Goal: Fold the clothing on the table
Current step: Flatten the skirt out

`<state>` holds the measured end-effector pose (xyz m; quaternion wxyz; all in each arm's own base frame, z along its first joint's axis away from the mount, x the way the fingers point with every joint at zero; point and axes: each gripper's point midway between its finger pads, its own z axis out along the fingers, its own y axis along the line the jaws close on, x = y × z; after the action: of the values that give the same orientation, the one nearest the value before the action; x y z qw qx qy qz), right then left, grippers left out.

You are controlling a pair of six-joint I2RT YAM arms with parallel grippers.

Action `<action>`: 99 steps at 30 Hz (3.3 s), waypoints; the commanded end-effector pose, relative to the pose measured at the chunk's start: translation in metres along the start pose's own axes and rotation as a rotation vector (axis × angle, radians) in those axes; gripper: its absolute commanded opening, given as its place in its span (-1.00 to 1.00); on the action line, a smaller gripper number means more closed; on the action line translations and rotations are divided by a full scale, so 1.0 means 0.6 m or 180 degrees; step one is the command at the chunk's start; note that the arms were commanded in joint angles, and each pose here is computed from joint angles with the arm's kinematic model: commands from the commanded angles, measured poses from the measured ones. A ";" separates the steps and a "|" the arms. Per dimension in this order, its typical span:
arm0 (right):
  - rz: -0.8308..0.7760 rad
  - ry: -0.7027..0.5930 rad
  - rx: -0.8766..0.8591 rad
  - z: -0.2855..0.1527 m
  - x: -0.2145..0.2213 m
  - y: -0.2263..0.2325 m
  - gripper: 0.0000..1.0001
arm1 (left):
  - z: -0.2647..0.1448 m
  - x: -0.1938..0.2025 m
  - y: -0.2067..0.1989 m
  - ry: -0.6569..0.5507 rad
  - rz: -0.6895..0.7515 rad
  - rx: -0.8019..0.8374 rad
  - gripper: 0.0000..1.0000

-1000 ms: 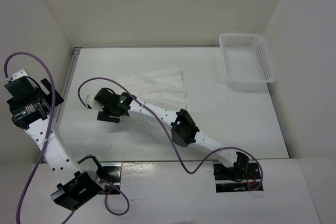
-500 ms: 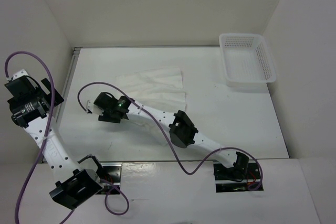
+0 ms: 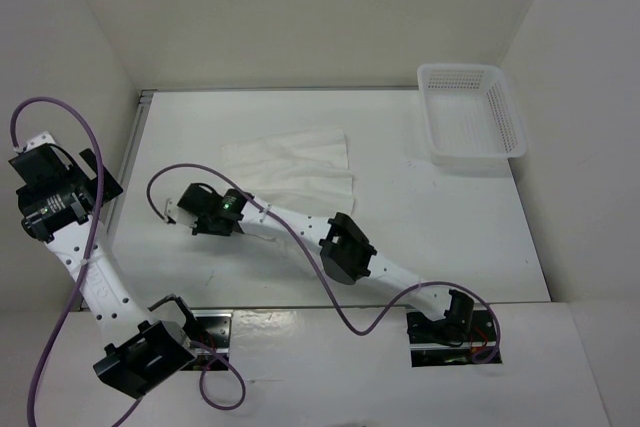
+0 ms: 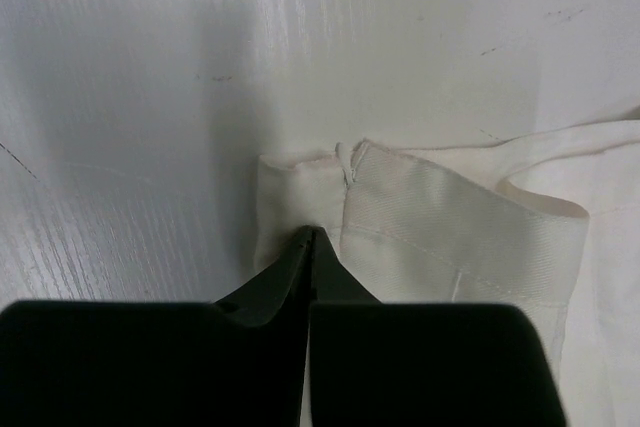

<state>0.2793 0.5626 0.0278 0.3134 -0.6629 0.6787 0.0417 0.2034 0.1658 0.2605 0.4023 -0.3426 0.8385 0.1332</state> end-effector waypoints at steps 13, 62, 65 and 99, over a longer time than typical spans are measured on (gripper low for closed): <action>0.0350 -0.0205 0.0108 -0.095 -0.031 -0.062 0.43 | -0.006 -0.018 -0.013 -0.0142 0.0050 0.0164 1.00; 0.0360 -0.0017 -0.0445 -0.011 0.020 -0.001 0.54 | -0.007 -0.013 -0.025 -0.0104 0.0082 0.0308 1.00; 0.0382 0.0011 -0.0457 -0.010 0.032 -0.015 0.54 | -0.004 -0.008 -0.025 -0.0075 0.0081 0.0306 1.00; 0.0663 -0.0594 0.0491 -0.256 -0.049 -0.222 -1.00 | 0.002 -0.003 -0.045 -0.0007 0.0220 0.0559 1.00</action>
<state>0.3103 0.5244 0.0573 0.2795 -0.6195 0.7271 0.0969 0.2159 0.1488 0.2609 0.4166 -0.2993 0.8542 0.0850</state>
